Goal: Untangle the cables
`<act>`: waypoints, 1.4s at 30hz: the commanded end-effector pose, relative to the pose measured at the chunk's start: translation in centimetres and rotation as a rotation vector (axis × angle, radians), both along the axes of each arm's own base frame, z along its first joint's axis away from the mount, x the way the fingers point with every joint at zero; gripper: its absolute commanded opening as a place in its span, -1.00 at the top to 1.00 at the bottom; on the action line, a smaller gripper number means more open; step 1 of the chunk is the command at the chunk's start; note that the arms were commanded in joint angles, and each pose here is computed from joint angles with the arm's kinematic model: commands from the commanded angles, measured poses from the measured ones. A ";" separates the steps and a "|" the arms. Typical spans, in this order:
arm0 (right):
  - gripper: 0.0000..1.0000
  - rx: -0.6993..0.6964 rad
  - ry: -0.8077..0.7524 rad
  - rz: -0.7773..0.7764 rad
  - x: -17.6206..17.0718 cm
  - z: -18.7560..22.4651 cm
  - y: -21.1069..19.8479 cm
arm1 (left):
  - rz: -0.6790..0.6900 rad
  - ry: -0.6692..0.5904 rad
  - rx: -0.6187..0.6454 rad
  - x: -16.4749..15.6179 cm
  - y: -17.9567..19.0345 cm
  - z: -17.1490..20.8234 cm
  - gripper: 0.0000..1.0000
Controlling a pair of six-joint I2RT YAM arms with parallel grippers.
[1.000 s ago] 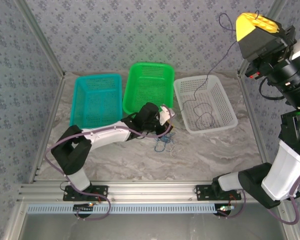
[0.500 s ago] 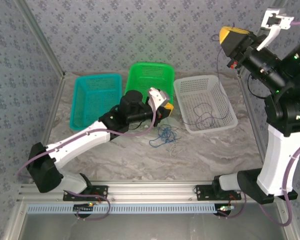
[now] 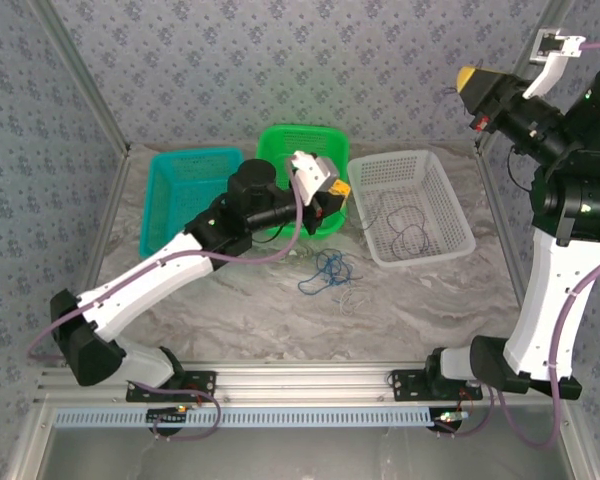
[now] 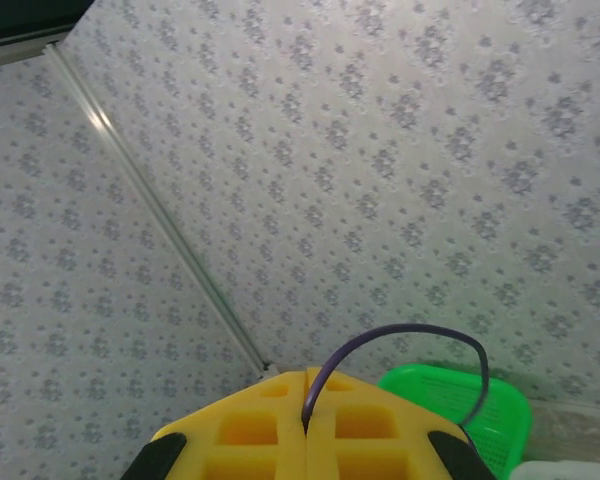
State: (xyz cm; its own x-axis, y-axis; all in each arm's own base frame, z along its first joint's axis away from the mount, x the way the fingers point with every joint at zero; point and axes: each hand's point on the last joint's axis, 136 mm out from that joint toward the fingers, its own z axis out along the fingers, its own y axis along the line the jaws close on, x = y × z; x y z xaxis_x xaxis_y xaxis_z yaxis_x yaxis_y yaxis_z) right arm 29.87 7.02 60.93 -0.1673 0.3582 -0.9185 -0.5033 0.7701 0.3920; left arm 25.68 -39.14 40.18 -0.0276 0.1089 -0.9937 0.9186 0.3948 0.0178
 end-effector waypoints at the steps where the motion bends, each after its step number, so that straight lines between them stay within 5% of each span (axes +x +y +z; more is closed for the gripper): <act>1: 1.00 -0.038 0.022 -0.012 1.3 -1.3 -0.8 | -0.012 0.024 0.070 1.5 -2.0 -2.6 0.97; 16: 1.00 -0.130 0.360 -0.169 8.3 -16.7 -5.9 | -0.033 0.320 0.193 11.5 -12.7 -13.6 1.00; 26: 1.00 -0.174 0.721 -0.239 10.7 -31.7 -8.4 | 0.067 0.473 0.383 15.4 -14.0 -21.5 0.81; 27: 1.00 -0.167 0.756 -0.224 10.7 -33.1 -8.1 | 0.077 0.493 0.390 15.6 -13.9 -22.3 0.76; 31: 0.98 -0.203 0.865 -0.180 10.7 -36.8 -6.4 | 0.136 0.546 0.432 16.0 -12.8 -24.2 0.05; 36: 0.50 -0.276 0.926 -0.230 11.1 -38.9 -6.5 | 0.191 0.554 0.501 15.7 -10.9 -24.1 -0.98; 40: -0.37 -0.285 0.935 -0.276 11.0 -38.5 -7.1 | 0.188 0.498 0.486 15.2 -10.7 -21.4 -0.99; 42: -0.38 -0.289 0.936 -0.278 10.9 -38.1 -7.2 | 0.189 0.469 0.457 15.1 -10.8 -19.7 -0.99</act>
State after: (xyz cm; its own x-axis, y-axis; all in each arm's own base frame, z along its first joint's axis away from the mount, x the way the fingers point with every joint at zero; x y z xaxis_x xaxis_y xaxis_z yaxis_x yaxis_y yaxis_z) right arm 40.99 0.74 21.84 -0.8148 0.2738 -0.5110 0.0904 0.9307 0.3545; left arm 41.45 -50.77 14.95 -0.5527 0.4921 -0.6726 0.7763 0.5975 -0.2008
